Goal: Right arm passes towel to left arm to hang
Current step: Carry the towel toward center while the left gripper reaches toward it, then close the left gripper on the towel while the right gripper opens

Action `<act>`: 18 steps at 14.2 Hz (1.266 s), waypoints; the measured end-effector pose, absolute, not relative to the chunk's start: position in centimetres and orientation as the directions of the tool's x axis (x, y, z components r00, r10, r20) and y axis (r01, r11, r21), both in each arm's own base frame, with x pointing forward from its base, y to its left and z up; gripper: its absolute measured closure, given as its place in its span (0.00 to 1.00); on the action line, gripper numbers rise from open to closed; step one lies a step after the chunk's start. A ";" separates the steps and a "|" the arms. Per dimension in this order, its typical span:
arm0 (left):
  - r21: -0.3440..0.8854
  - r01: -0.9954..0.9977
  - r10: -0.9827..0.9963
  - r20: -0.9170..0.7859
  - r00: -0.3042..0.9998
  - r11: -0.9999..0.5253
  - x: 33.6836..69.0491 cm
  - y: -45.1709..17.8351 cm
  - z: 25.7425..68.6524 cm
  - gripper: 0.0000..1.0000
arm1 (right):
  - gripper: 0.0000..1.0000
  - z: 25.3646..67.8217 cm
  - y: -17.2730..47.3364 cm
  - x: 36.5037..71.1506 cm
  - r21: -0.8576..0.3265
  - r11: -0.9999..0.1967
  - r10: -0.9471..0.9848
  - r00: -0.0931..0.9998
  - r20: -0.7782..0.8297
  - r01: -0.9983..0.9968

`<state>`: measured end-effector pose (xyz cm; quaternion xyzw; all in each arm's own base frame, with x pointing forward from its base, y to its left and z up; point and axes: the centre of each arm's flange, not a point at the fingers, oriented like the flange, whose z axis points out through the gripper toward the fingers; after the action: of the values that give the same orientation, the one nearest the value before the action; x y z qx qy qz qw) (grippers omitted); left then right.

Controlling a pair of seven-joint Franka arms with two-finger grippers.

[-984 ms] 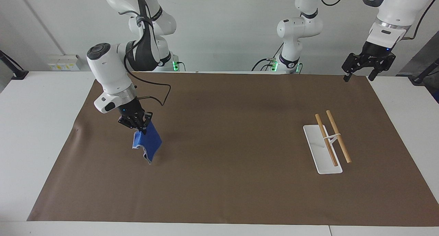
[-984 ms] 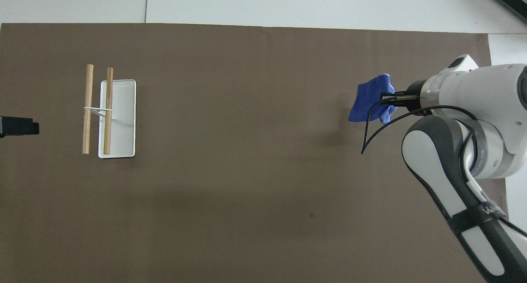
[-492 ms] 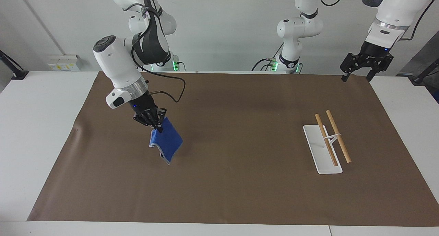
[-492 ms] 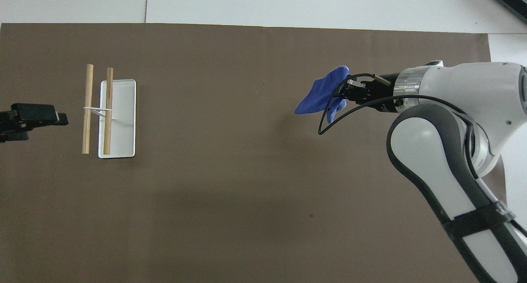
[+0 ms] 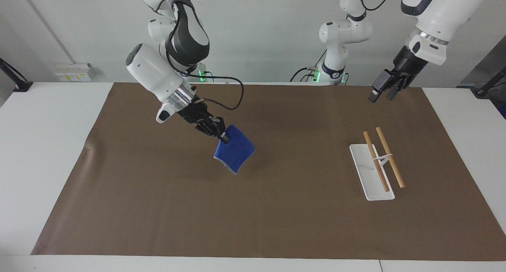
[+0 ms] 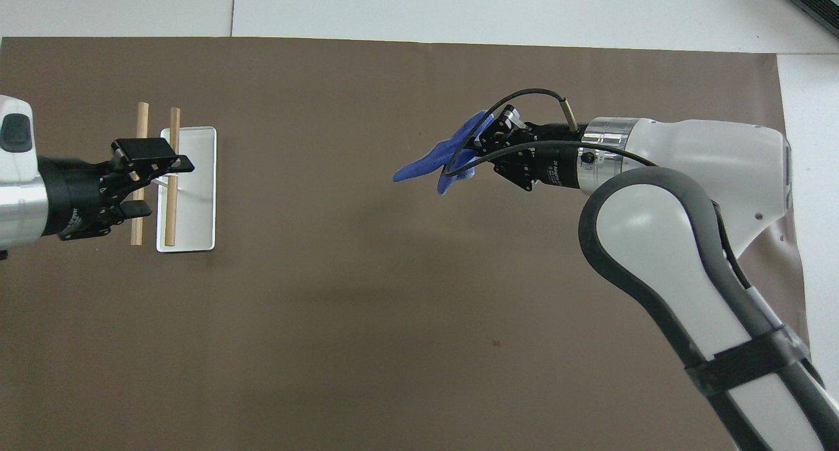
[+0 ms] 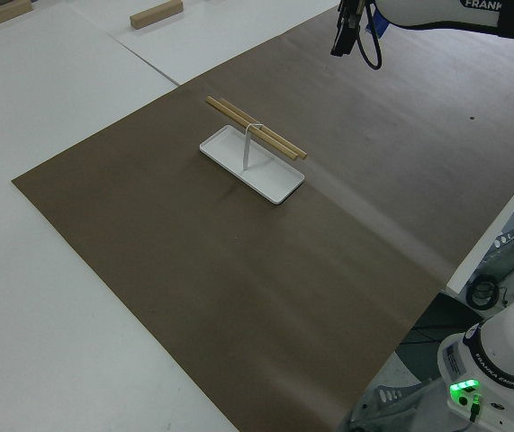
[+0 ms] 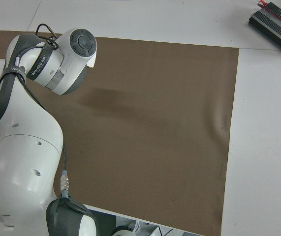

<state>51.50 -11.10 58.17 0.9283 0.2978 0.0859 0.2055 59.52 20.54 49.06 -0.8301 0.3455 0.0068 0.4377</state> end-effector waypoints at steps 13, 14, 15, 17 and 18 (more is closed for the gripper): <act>0.564 0.729 0.819 -0.152 0.553 -0.388 52.7 -25.0 50.6 0.24 | 0.96 46.9 29.3 56.9 -0.584 0.007 -0.633 0.448 -0.631 -0.812; 0.573 0.731 0.827 -0.156 0.541 -0.370 53.0 -25.5 49.9 0.24 | 0.96 46.9 29.9 56.6 -0.586 0.011 -0.636 0.447 -0.629 -0.810; 0.578 0.732 0.831 -0.157 0.533 -0.361 53.3 -25.8 49.3 0.26 | 0.96 47.0 30.4 56.3 -0.588 0.011 -0.638 0.447 -0.627 -0.809; 0.580 0.734 0.836 -0.158 0.526 -0.352 53.7 -25.9 48.6 0.27 | 0.96 47.0 30.7 56.2 -0.588 0.009 -0.637 0.449 -0.627 -0.809; 0.582 0.735 0.837 -0.158 0.523 -0.349 53.8 -25.8 48.5 0.31 | 0.96 47.0 30.6 56.2 -0.588 0.010 -0.638 0.448 -0.626 -0.809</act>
<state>53.76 -25.80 48.54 0.8170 0.4811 0.0838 0.3066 56.21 30.61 46.98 -0.6981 0.5180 0.0877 0.4865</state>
